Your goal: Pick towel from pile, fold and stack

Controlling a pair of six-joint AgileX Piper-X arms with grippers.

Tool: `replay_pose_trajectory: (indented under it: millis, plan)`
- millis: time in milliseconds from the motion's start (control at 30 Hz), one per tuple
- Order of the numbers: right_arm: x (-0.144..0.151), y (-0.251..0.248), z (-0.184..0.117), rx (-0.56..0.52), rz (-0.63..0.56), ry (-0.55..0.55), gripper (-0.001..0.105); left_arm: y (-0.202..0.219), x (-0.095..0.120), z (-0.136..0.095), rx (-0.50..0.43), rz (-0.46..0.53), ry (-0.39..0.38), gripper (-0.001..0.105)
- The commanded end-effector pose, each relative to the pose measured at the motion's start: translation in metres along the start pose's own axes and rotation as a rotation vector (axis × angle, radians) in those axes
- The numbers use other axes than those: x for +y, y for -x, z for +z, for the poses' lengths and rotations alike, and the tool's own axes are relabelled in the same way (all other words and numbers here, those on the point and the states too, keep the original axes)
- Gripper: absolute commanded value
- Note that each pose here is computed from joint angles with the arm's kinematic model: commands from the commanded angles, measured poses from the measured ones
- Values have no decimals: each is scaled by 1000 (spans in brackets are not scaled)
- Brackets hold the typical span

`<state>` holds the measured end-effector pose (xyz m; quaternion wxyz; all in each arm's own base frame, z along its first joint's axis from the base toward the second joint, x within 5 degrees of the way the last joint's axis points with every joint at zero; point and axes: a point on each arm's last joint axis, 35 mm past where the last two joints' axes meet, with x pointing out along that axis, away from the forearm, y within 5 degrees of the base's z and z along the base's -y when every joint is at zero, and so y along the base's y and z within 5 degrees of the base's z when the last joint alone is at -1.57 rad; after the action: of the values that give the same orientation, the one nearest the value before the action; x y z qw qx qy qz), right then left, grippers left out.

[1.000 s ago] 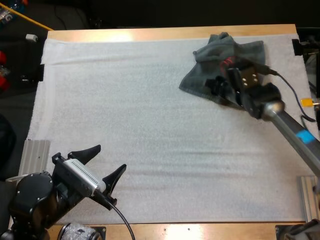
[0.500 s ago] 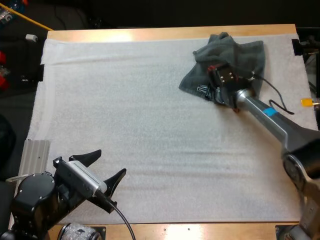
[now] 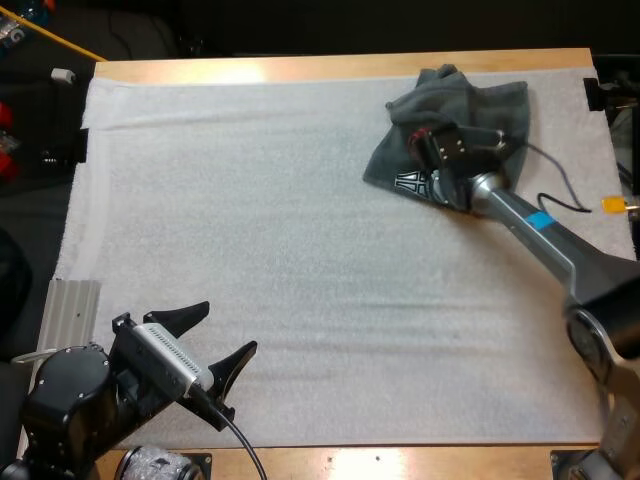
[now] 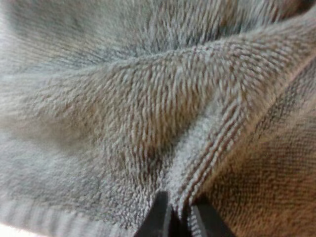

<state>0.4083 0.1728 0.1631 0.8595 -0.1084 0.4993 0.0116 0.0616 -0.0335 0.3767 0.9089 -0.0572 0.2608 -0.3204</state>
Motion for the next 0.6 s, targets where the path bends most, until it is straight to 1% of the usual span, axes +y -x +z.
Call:
replay_pose_trajectory:
  millis: [0,100,167,300,400,567]
  plan:
    - [-6,22,10,-42,-17,30,0,2,-2,2,-16,-12,0,67]
    - [-15,55,17,-83,-19,71,0,2,-2,3,-17,-12,-1,67]
    - [-22,86,23,-137,-15,117,0,2,-2,3,-17,-12,-1,67]
    - [-32,139,27,-230,2,152,0,2,-2,3,-17,-12,-1,67]
    - [-38,183,25,-308,19,165,0,2,-2,3,-17,-12,-1,67]
    - [-42,258,9,-447,64,205,0,2,-2,3,-17,-12,-1,67]
